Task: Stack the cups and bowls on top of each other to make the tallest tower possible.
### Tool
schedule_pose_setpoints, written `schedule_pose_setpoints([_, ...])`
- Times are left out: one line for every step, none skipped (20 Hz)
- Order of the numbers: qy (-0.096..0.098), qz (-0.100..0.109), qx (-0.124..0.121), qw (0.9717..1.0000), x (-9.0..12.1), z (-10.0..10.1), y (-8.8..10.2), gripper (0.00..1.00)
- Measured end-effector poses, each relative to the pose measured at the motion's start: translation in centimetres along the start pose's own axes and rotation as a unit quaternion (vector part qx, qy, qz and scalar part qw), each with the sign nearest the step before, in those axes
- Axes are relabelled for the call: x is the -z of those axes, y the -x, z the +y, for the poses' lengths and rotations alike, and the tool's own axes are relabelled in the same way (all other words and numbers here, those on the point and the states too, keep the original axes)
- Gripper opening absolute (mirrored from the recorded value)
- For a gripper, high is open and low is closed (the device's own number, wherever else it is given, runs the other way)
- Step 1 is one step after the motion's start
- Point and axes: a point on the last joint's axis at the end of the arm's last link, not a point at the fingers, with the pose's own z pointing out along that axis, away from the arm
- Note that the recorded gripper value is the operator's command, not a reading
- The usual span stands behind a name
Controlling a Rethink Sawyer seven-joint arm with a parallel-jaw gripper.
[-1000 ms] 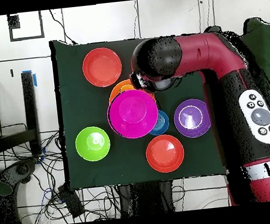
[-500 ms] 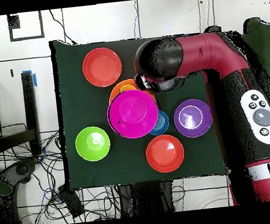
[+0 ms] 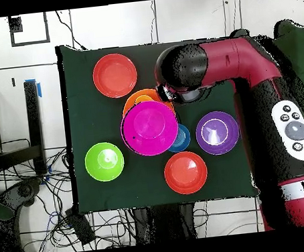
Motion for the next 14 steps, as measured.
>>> schedule_pose_setpoints([0.0,0.001,-0.001,1.0,0.1,-0.2,0.1,1.0])
schedule_pose_setpoints([0.0,0.002,-0.002,1.0,0.2,-0.2,0.1,1.0])
schedule_pose_setpoints([-0.001,0.005,-0.003,1.0,0.6,-0.5,0.1,1.0])
schedule_pose_setpoints([-0.002,0.007,-0.003,1.0,0.7,-0.6,0.2,1.0])
schedule_pose_setpoints([-0.003,0.008,-0.003,1.0,0.8,-0.7,0.2,1.0])
schedule_pose_setpoints([-0.009,0.012,0.0,0.9999,1.4,-1.3,0.4,1.0])
schedule_pose_setpoints([-0.012,0.015,0.001,0.9998,1.7,-1.6,0.5,1.0])
schedule_pose_setpoints([-0.015,0.016,0.003,0.9998,1.9,-1.9,0.6,1.0])
schedule_pose_setpoints([-0.017,0.018,0.004,0.9997,2.0,-2.1,0.6,1.0])
schedule_pose_setpoints([-0.02,0.02,0.008,0.9996,2.3,-2.6,0.8,1.0])
schedule_pose_setpoints([-0.022,0.021,0.011,0.9995,2.5,-2.9,1.0,1.0])
schedule_pose_setpoints([-0.025,0.022,0.019,0.9993,2.8,-3.8,1.3,1.0])
schedule_pose_setpoints([-0.026,0.022,0.022,0.9992,2.9,-4.1,1.4,1.0])
schedule_pose_setpoints([-0.027,0.021,0.026,0.9991,2.9,-4.5,1.6,1.0])
